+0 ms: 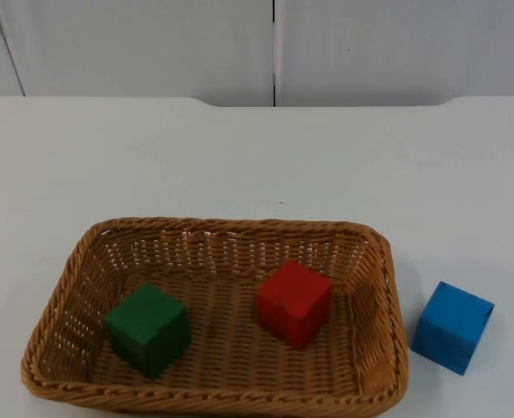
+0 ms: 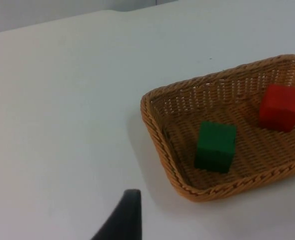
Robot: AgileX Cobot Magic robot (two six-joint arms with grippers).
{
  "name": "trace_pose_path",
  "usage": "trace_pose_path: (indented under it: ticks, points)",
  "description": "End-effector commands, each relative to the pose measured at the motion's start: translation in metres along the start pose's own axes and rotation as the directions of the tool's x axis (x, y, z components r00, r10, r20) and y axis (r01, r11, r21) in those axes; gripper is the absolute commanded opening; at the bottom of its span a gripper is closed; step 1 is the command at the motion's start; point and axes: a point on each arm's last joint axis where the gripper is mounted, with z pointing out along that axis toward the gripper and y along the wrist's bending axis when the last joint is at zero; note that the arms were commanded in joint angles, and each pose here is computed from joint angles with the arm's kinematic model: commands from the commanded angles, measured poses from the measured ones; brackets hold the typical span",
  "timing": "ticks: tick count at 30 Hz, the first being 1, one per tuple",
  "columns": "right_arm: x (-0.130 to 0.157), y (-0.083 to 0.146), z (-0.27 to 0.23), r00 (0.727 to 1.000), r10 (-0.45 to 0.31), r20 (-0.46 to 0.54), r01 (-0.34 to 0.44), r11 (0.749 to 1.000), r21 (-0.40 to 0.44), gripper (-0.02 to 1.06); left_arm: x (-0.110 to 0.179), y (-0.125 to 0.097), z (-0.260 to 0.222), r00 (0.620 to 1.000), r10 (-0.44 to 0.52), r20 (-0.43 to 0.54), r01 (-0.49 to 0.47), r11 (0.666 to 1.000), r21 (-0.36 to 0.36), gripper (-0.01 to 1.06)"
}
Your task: Pick up one cube with each hand and place exactly two cubes into the same basket, leaving the remaining cube outside.
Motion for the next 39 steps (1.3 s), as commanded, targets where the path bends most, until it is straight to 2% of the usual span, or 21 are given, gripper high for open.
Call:
trace_pose_path:
  ticks: [1, 17, 22, 27, 31, 32, 37, 39]
  points:
    - [-0.0001, -0.0004, 0.0000, 1.000, -0.012, 0.008, 0.012, 1.000, 0.002, 1.05, -0.0003, -0.0002, 0.0006, 1.000, -0.003, 0.011, 0.003, 1.000, 0.003, 1.05]
    - [-0.0003, -0.0004, 0.0000, 1.000, -0.012, 0.010, 0.012, 1.000, 0.002, 1.05, -0.0003, -0.0008, 0.0006, 1.000, -0.006, 0.011, 0.006, 1.000, 0.009, 1.05]
    - [-0.0002, -0.0001, -0.0002, 1.000, 0.004, 0.009, -0.004, 0.999, 0.032, 1.05, -0.0003, -0.0009, 0.0006, 1.000, -0.007, 0.011, 0.007, 1.000, 0.011, 1.05]
    - [0.0000, 0.0005, -0.0006, 0.999, 0.043, 0.008, -0.044, 0.993, 0.107, 1.05, -0.0003, -0.0009, 0.0006, 1.000, -0.007, 0.011, 0.007, 1.000, 0.011, 1.05]
    - [0.0001, 0.0013, -0.0009, 0.996, 0.090, 0.012, -0.090, 0.976, 0.197, 1.05, -0.0003, -0.0009, 0.0006, 1.000, -0.007, 0.011, 0.007, 1.000, 0.011, 1.05]
    - [0.0001, 0.0013, -0.0009, 0.996, 0.090, 0.012, -0.090, 0.976, 0.197, 1.05, -0.0003, -0.0009, 0.0006, 1.000, -0.007, 0.011, 0.007, 1.000, 0.011, 1.05]
    - [0.0003, 0.0024, -0.0013, 0.989, 0.147, 0.022, -0.147, 0.941, 0.306, 1.05, -0.0003, -0.0009, 0.0006, 1.000, -0.007, 0.011, 0.007, 1.000, 0.011, 1.05]
    - [0.0003, 0.0027, -0.0013, 0.987, 0.156, 0.024, -0.155, 0.935, 0.320, 1.05, -0.0003, -0.0009, 0.0006, 1.000, -0.007, 0.011, 0.007, 1.000, 0.011, 1.05]
